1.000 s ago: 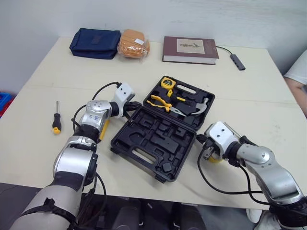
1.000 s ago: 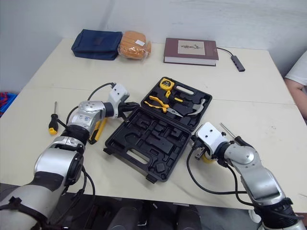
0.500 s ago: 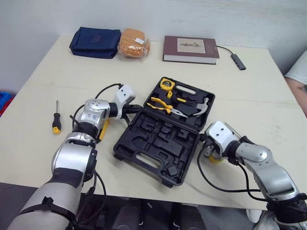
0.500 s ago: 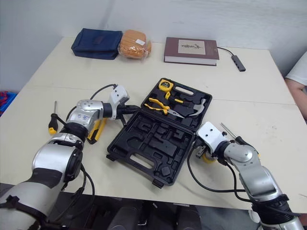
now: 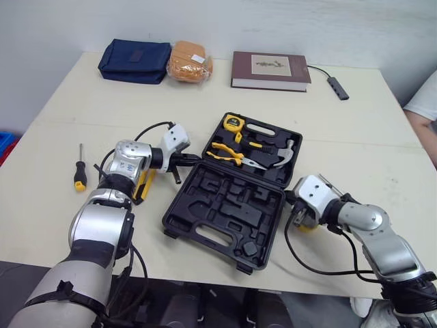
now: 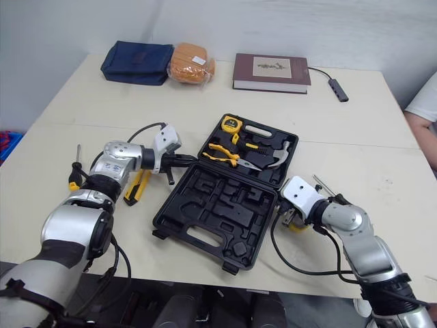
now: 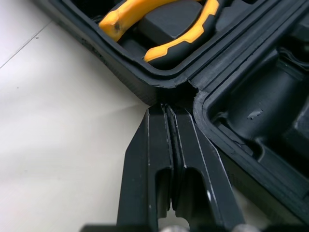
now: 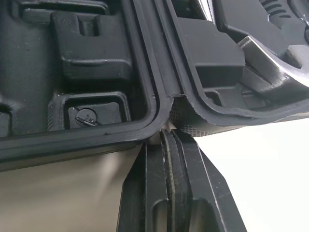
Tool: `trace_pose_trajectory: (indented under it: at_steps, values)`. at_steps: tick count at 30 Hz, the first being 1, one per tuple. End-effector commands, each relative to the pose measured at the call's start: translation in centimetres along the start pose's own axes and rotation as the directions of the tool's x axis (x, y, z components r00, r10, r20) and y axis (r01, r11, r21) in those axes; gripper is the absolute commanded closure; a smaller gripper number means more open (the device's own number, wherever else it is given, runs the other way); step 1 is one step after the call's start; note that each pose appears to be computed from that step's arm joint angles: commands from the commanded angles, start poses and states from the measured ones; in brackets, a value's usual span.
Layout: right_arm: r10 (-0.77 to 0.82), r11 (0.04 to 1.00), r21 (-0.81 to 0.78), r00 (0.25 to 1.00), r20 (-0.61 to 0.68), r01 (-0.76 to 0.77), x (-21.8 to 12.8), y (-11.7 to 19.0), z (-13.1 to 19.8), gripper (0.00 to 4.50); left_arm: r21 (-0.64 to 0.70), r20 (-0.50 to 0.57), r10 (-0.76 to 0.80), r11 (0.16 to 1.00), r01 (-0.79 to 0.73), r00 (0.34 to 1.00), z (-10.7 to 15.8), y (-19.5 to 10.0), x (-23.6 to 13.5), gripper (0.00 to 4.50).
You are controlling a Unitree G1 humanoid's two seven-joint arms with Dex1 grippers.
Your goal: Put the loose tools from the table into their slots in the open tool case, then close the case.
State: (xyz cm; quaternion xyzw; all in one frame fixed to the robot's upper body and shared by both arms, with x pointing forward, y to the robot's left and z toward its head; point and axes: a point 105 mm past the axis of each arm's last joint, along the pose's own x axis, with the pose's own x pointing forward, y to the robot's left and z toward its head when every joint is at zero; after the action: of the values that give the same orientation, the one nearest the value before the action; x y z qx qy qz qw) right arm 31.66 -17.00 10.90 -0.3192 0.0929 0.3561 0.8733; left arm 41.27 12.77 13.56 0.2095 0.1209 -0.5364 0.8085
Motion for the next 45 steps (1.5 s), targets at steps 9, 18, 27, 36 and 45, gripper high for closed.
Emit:
trace_pose_trajectory:
  at_steps: [9, 18, 27, 36, 45]
  values:
    - [0.165, 0.978, -0.146, 0.982, 0.088, -0.151, 1.5, 2.2, 2.8, 4.47, 0.104, 0.011, -0.235, 0.967, 0.232, 0.972, -0.6, -3.4, -2.2, 4.5]
    - [0.292, 0.941, -0.21, 0.951, 0.1, -0.266, 1.5, 4.4, 3.8, 4.47, 0.118, -0.002, -0.245, 0.963, 0.244, 0.969, -1.3, -6.0, -4.0, 4.5]
    - [0.309, 0.933, -0.22, 0.946, 0.093, -0.284, 1.5, 5.0, 3.6, 4.47, 0.086, -0.016, -0.131, 0.988, 0.132, 0.991, -2.0, -6.1, -5.2, 4.5]
    - [0.278, 0.93, -0.264, 0.959, 0.054, -0.254, 2.1, 3.5, 2.9, 4.47, 0.058, -0.016, -0.064, 0.996, 0.065, 0.998, -2.2, -5.3, -5.3, 4.5]
    - [0.236, 0.931, -0.3, 0.97, 0.056, -0.209, 2.9, 1.2, 3.1, 4.47, 0.042, -0.032, -0.038, 0.998, 0.039, 0.999, -2.8, -4.8, -5.3, 4.5]
